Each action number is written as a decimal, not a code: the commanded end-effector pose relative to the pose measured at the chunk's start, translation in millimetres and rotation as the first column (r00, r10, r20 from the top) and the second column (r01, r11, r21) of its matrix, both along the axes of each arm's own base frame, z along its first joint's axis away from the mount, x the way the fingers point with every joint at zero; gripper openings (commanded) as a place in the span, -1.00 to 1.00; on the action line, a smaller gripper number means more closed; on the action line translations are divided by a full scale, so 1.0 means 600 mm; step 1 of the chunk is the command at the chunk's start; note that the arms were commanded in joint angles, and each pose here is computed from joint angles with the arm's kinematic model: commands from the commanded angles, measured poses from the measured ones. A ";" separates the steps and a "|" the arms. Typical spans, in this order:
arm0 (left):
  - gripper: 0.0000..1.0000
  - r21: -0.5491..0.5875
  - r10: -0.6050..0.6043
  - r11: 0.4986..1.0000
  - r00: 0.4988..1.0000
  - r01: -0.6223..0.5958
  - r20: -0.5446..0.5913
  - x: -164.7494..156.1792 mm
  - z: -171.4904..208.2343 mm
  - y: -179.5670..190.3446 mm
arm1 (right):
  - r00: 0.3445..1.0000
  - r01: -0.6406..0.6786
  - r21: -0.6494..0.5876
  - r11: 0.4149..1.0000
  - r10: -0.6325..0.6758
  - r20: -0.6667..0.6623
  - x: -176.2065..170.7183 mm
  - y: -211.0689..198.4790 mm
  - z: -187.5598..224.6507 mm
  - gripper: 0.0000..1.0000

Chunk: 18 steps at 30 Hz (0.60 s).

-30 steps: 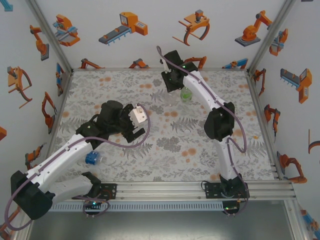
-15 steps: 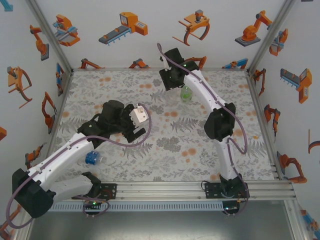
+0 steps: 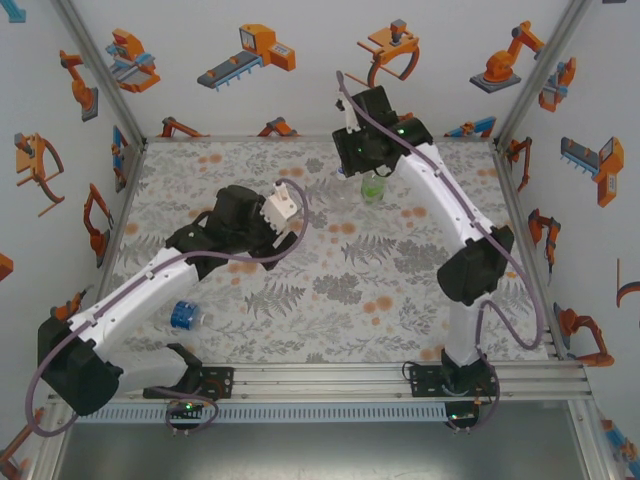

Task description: Screw on the bottle caps

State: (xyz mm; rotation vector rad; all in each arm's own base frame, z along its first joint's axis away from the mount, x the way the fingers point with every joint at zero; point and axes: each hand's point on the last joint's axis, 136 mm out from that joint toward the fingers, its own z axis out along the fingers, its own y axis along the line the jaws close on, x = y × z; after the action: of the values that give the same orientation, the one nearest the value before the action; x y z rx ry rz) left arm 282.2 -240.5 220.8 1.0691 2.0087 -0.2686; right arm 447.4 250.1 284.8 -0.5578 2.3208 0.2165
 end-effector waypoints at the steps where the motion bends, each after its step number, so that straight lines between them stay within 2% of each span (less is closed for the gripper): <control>1: 0.41 0.010 0.270 0.963 0.959 -0.271 -0.084 0.023 -0.011 0.050 | 0.999 0.029 0.049 0.998 -0.030 0.016 -0.026 -0.017 0.019 0.02; 4: 0.43 0.026 0.391 0.919 0.906 -0.393 -0.160 0.015 -0.030 0.077 | 0.999 0.043 0.082 0.996 -0.045 0.018 -0.057 -0.032 0.017 0.02; 7: 0.47 0.036 0.506 0.858 0.829 -0.513 -0.239 -0.005 -0.047 0.106 | 0.998 0.062 0.112 0.992 -0.065 0.024 -0.085 -0.047 0.012 0.04; 8: 0.50 0.033 0.546 0.830 0.797 -0.557 -0.259 -0.012 -0.053 0.117 | 0.997 0.068 0.125 0.990 -0.071 0.022 -0.094 -0.052 0.008 0.04; 10: 0.65 0.025 0.650 0.742 0.710 -0.670 -0.272 -0.023 -0.061 0.152 | 0.997 0.075 0.148 0.986 -0.079 0.021 -0.110 -0.058 0.005 0.04; 13: 0.86 0.025 0.800 0.567 0.544 -0.823 -0.253 -0.044 -0.073 0.219 | 0.996 0.079 0.176 0.981 -0.083 0.017 -0.132 -0.066 0.000 0.04; 15: 0.91 0.023 0.883 0.417 0.399 -0.909 -0.245 -0.065 -0.076 0.271 | 0.996 0.079 0.186 0.979 -0.083 0.015 -0.145 -0.072 -0.004 0.04; 18: 0.89 0.001 0.936 0.207 0.198 -0.978 -0.291 -0.099 -0.082 0.331 | 0.997 0.075 0.197 0.978 -0.079 0.015 -0.159 -0.077 -0.005 0.04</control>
State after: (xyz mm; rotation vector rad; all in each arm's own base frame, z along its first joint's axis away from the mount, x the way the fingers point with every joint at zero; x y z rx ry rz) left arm 247.1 -93.5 178.0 -0.1702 2.4458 0.0074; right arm 354.5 203.4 267.0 -0.4076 2.3167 0.3384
